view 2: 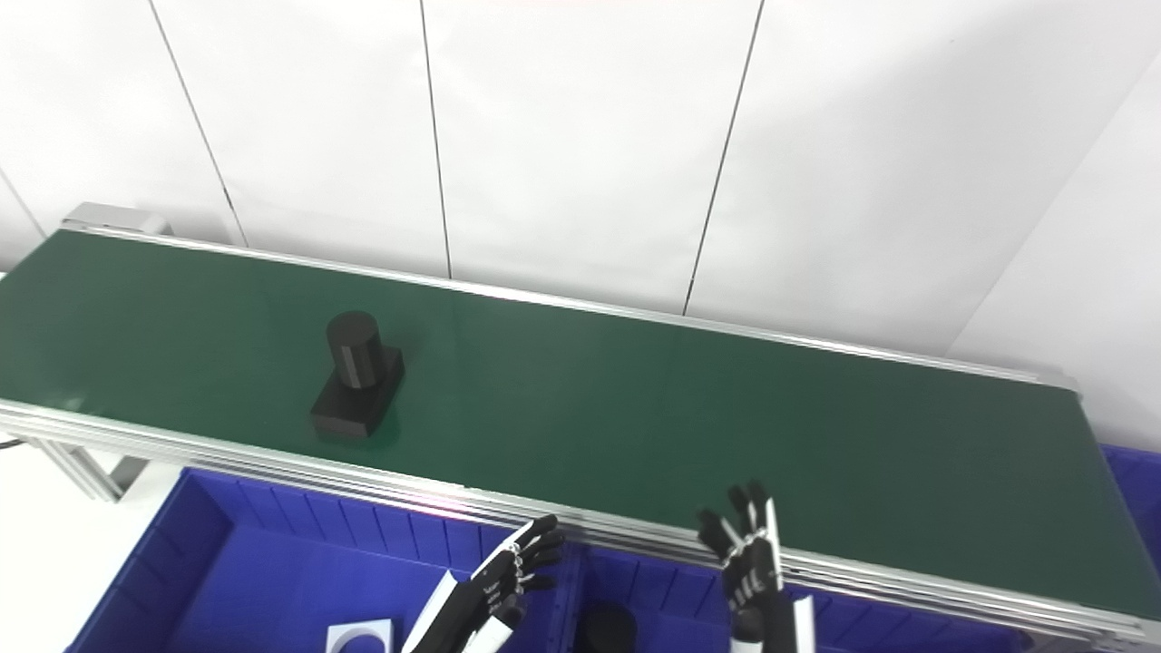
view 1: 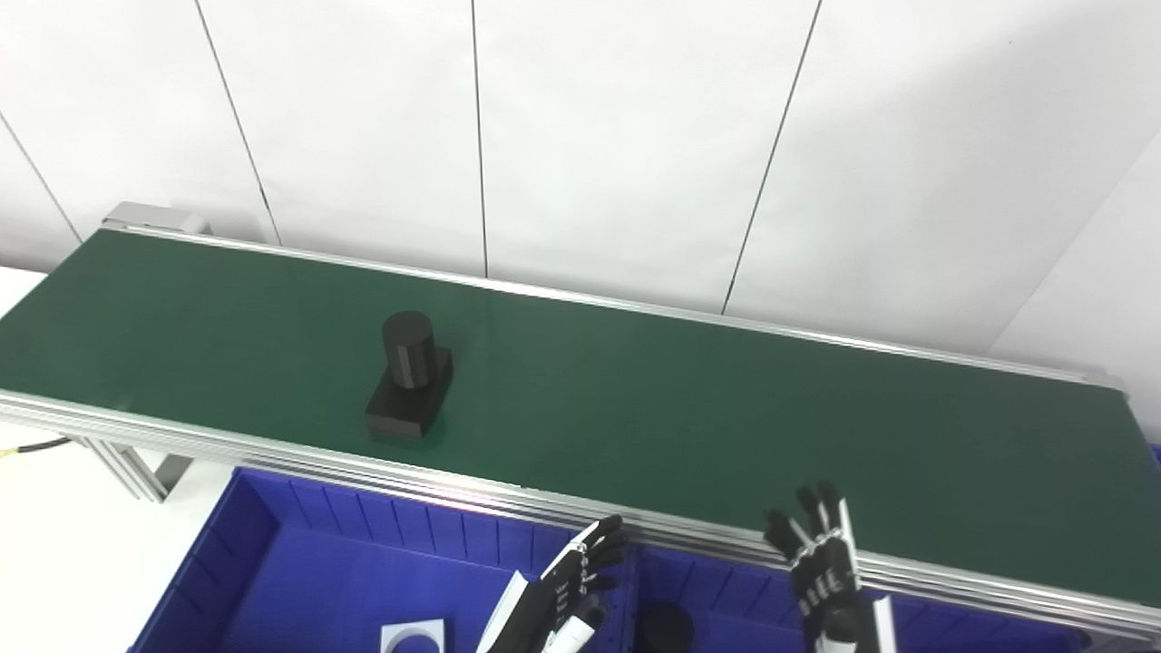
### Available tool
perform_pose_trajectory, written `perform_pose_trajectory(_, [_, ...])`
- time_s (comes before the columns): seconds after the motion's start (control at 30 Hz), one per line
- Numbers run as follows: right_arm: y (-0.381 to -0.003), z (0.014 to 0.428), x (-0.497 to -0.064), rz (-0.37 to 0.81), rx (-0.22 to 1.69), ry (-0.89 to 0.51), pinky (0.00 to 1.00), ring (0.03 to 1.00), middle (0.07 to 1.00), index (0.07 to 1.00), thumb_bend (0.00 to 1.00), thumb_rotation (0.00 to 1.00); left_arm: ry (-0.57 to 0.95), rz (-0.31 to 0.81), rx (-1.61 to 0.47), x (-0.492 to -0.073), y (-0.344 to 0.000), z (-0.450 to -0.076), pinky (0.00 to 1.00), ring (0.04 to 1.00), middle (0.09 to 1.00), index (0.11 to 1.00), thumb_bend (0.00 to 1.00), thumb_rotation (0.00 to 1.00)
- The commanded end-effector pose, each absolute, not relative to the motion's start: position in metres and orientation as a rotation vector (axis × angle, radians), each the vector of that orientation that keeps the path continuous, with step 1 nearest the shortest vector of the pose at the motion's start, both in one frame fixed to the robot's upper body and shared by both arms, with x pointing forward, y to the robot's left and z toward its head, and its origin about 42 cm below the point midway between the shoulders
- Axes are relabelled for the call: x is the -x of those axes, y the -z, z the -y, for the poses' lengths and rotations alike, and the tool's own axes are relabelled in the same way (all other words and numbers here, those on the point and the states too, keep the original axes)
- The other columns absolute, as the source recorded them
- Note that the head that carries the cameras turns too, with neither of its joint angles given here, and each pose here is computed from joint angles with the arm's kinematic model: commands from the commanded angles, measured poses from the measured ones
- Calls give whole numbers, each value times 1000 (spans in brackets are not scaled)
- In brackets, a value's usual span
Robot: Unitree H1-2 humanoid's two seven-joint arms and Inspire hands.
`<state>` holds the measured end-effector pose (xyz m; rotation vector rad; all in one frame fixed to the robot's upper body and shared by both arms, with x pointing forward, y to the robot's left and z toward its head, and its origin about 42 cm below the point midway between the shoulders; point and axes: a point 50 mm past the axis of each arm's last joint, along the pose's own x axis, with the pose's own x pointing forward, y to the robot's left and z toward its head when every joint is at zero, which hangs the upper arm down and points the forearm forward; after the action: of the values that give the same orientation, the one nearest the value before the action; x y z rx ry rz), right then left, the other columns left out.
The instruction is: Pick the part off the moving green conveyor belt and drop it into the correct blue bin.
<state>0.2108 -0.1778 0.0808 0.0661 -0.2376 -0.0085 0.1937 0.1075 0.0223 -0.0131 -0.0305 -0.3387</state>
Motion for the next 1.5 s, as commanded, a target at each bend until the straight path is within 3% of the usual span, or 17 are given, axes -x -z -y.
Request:
perform_pose_trajectory(0.0, [-101,176,-219,355,-89,14,810,827,952,977,890,1000,337,109,42,-202,-35,-100,807,874,897,918,629,915])
perform_pose_trajectory(0.67, [-141,188,-269,484,-99,65,790,809,915,931,889,946,337,119,61,-199,-39,-92,822,882,899,931,605,918])
perform_pose_trajectory(0.8, [-146,193,-288,485,-80,48,781,805,906,926,866,892,330,121,66,-196,-40,-94,821,883,896,929,607,917])
perform_pose_trajectory(0.93, [-150,192,-306,477,-36,7,771,798,896,941,837,900,325,122,69,-195,-41,-96,821,882,894,933,614,914])
perform_pose_trajectory(1.07, [-153,188,-323,476,-49,-1,750,774,856,953,836,795,324,125,71,-194,-42,-98,822,880,896,937,610,910])
perform_pose_trajectory(1.17, [-158,184,-334,472,-46,8,732,755,821,950,903,710,323,126,71,-193,-42,-98,818,877,895,939,606,899])
perform_pose_trajectory(1.37, [-174,177,-350,473,18,13,800,852,849,824,902,654,327,119,77,-192,-41,-93,821,876,896,949,610,901])
perform_pose_trajectory(1.47, [-179,177,-356,470,34,2,814,836,833,780,897,651,328,118,80,-191,-41,-87,823,878,895,958,633,908])
